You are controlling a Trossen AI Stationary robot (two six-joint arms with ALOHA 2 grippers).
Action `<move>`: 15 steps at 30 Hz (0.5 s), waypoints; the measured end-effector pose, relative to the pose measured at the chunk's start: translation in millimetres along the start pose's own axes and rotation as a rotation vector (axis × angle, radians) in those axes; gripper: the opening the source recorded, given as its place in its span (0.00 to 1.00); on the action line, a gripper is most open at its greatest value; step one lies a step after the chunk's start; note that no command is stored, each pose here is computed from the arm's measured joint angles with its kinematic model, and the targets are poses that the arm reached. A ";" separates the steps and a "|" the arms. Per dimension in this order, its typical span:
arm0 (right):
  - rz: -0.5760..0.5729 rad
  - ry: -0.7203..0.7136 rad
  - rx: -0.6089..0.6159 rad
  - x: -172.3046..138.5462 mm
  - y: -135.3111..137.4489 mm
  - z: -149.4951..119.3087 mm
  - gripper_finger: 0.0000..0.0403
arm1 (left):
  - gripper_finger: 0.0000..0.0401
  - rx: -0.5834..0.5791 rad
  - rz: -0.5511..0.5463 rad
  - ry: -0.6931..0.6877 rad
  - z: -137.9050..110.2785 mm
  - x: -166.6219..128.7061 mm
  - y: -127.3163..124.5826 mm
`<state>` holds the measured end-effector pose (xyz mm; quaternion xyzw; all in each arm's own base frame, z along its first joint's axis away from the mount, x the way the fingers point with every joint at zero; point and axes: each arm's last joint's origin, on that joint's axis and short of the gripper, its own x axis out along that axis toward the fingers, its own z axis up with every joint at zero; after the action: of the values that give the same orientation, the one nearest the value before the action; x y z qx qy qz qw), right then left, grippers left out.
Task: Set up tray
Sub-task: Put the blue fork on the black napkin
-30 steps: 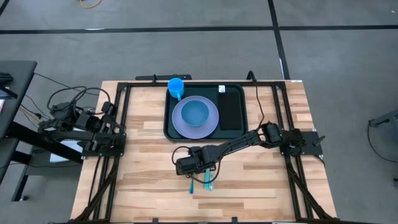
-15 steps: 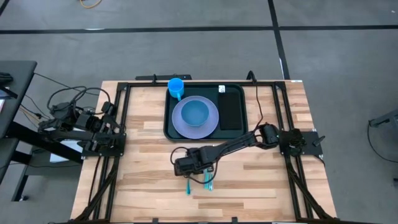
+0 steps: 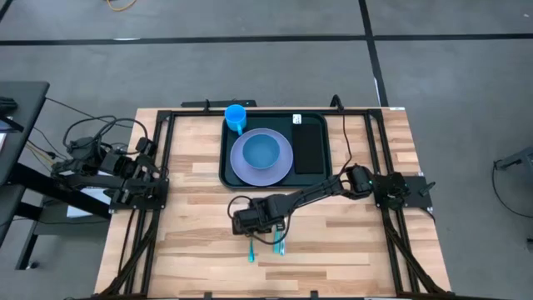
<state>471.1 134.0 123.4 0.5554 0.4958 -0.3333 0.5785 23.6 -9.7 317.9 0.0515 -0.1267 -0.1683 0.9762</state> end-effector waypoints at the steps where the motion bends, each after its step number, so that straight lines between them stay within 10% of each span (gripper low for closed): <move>1: -0.004 0.003 0.007 0.0 -0.4 0.3 0.29 | 0.33 0.000 0.000 0.000 0.0 0.0 0.0; 15: -0.035 0.000 0.029 -0.6 -3.0 4.2 0.29 | 0.33 0.001 0.000 0.000 0.0 0.0 0.0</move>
<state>468.9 129.3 122.5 0.5549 0.5007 -0.3505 0.5644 23.6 -9.7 317.9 0.0519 -0.1266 -0.1684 0.9762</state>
